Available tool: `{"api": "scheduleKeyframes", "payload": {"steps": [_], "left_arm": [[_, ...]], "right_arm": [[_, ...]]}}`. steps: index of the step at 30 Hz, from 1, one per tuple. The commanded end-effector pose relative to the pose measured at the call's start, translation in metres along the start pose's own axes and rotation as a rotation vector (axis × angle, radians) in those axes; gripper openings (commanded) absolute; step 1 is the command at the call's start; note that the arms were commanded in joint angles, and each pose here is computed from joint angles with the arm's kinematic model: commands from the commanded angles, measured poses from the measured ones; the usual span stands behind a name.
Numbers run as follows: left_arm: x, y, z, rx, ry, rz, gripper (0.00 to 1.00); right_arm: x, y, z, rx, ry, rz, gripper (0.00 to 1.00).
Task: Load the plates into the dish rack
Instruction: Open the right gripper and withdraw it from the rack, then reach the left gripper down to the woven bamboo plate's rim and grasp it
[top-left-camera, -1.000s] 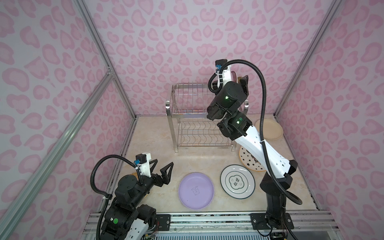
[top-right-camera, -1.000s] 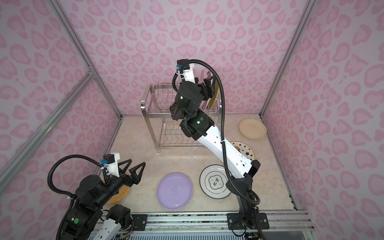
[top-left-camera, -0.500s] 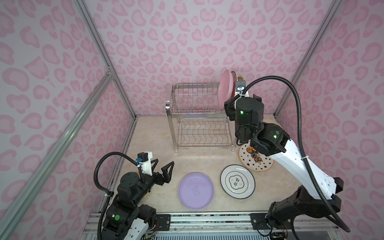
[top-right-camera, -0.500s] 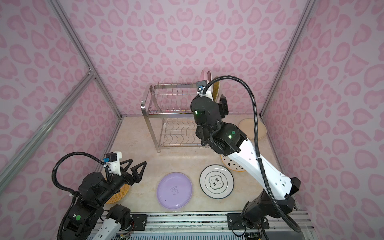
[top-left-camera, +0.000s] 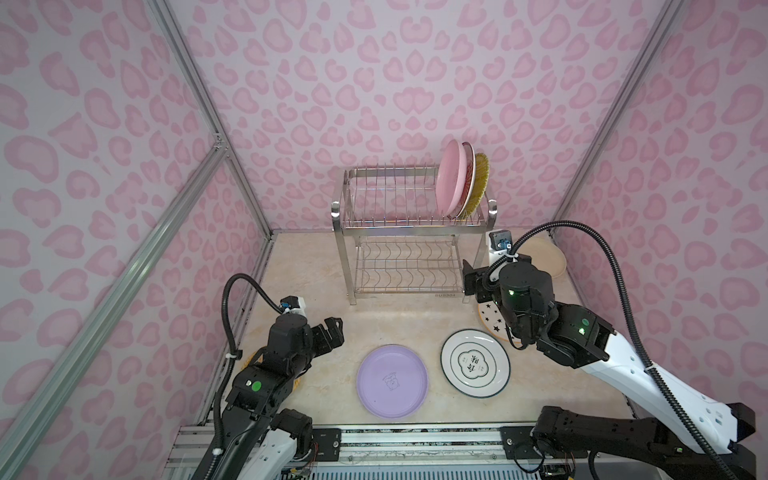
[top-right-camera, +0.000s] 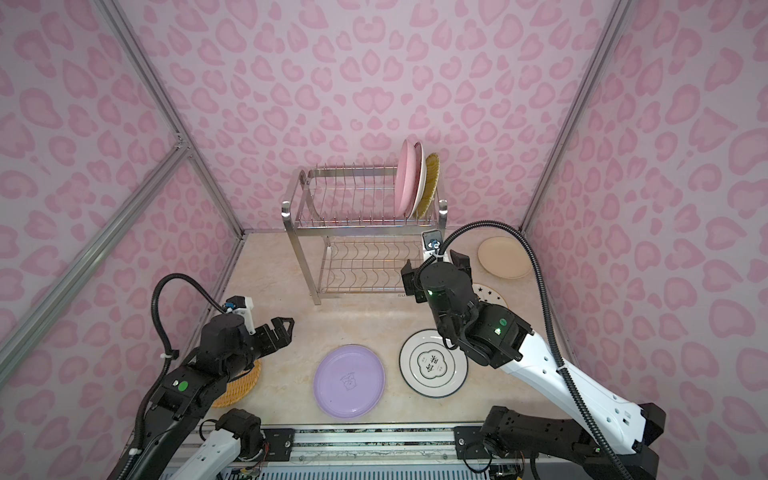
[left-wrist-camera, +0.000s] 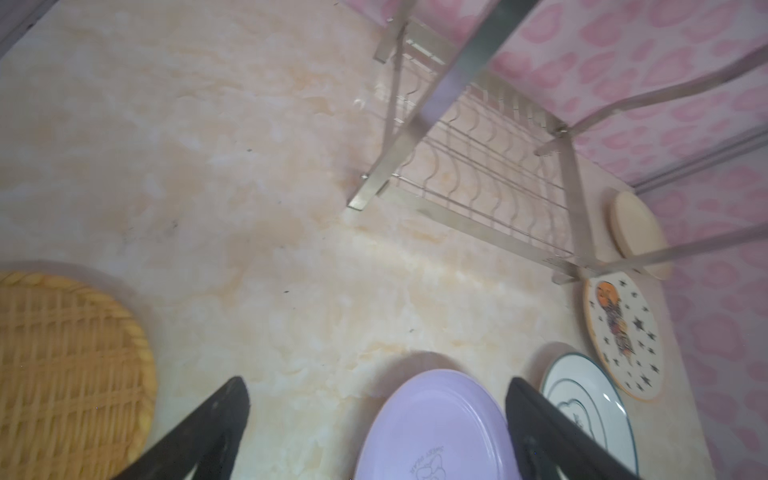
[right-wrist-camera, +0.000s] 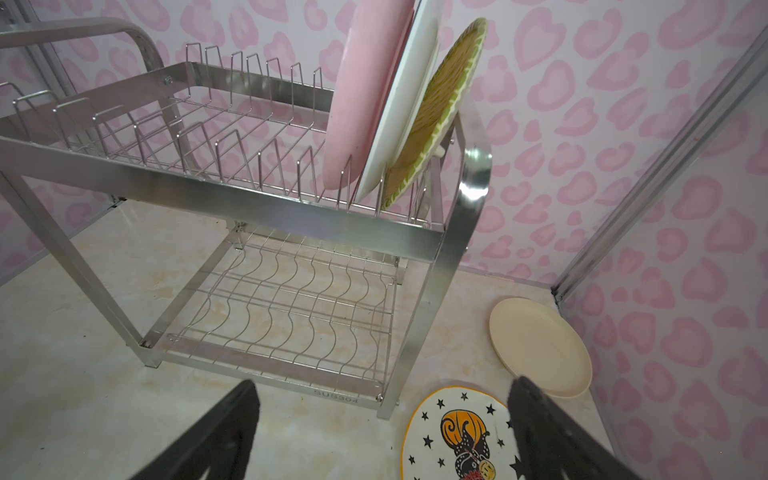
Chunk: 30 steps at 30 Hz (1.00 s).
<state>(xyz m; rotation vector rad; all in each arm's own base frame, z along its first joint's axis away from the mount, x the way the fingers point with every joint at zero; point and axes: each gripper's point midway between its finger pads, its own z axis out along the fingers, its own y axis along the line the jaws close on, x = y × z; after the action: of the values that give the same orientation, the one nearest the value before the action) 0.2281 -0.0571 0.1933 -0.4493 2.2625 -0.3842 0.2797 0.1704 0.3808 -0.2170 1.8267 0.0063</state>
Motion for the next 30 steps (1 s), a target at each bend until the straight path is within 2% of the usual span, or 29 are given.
{"api": "scheduleKeyframes", "payload": {"steps": [1, 7, 11, 15, 19, 27, 30], "left_arm": [[-0.005, 0.052, -0.002, -0.347, -0.010, -0.129, 0.97], [0.005, 0.077, 0.024, -0.679, 0.125, -0.160, 0.97], [0.008, 0.098, 0.036, -0.926, 0.159, -0.158, 0.98], [0.017, 0.113, 0.050, -1.102, 0.169, -0.152, 0.96], [0.032, 0.123, 0.063, -1.172, 0.190, -0.161, 0.90], [0.050, 0.137, 0.079, -1.300, 0.215, -0.144, 0.87], [0.048, 0.140, 0.075, -1.344, 0.181, -0.151, 0.80]], "right_arm": [[0.010, 0.013, -0.001, -0.091, -0.006, 0.076, 0.93], [0.045, 0.018, 0.002, -0.131, 0.038, 0.103, 0.93], [0.064, 0.019, 0.002, -0.175, 0.063, 0.143, 0.93], [0.081, 0.018, 0.002, -0.209, 0.094, 0.171, 0.93], [0.094, 0.016, -0.001, -0.245, 0.102, 0.211, 0.93], [0.111, 0.022, 0.000, -0.310, 0.125, 0.250, 0.93], [0.115, 0.025, 0.001, -0.325, 0.138, 0.249, 0.93]]}}
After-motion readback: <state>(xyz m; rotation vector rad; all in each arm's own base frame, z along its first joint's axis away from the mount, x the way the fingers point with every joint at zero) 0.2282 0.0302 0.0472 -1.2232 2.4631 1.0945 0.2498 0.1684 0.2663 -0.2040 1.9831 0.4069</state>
